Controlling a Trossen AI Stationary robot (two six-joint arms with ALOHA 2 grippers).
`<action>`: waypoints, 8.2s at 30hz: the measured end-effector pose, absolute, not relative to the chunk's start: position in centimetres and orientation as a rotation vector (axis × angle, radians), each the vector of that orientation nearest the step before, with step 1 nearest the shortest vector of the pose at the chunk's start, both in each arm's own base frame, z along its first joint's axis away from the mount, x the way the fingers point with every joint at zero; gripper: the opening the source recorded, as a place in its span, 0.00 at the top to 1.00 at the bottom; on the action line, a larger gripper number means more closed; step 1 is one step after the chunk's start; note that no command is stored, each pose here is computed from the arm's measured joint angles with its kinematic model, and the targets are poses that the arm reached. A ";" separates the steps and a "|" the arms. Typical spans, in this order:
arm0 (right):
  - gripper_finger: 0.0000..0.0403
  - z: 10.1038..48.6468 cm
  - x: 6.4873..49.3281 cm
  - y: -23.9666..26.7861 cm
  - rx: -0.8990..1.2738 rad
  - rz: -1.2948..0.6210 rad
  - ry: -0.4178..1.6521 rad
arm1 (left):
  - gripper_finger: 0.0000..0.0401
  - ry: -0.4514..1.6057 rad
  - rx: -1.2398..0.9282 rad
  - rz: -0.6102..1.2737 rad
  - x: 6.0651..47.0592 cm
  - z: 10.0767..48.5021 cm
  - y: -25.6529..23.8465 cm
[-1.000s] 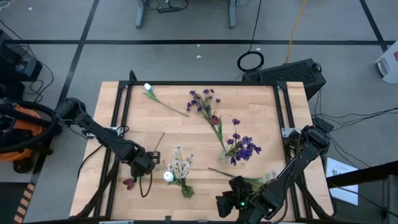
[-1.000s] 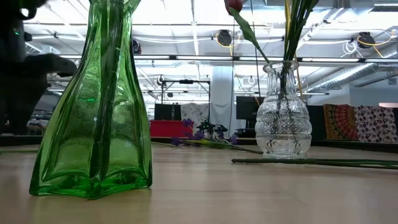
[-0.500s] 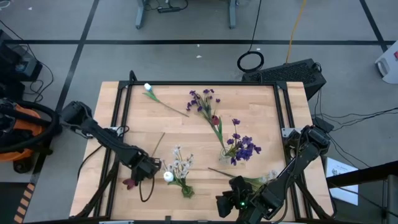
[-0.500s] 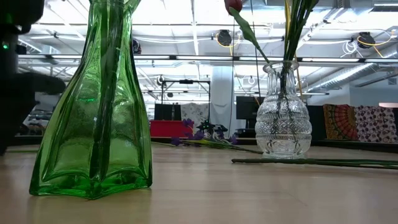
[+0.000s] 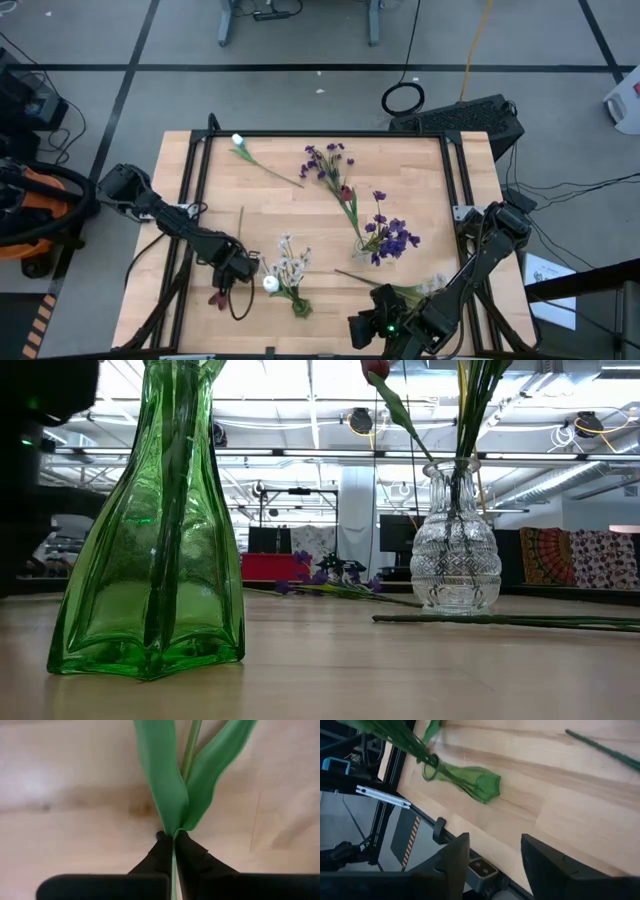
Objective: Sort flowers into vase by color
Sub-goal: Put the red tulip into the transparent vase, then put the white flowers into the green vase
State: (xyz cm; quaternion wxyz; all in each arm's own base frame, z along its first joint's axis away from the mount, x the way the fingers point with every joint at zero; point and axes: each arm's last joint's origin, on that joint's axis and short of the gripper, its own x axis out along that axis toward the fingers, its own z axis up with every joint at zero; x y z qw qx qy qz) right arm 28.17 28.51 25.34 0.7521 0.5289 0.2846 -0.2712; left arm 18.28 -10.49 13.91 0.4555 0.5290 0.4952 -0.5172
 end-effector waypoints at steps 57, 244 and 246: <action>1.00 19.1 11.6 17.5 0.988 -0.237 0.665 | 0.98 -0.247 -0.066 -0.004 27.0 30.6 0.8; 0.92 13.2 26.0 21.9 0.103 -0.216 1.550 | 1.00 0.596 -0.051 -0.033 20.9 27.4 3.7; 0.97 13.5 25.8 21.7 0.021 -0.142 1.582 | 1.00 0.597 -0.068 -0.028 20.9 27.4 3.7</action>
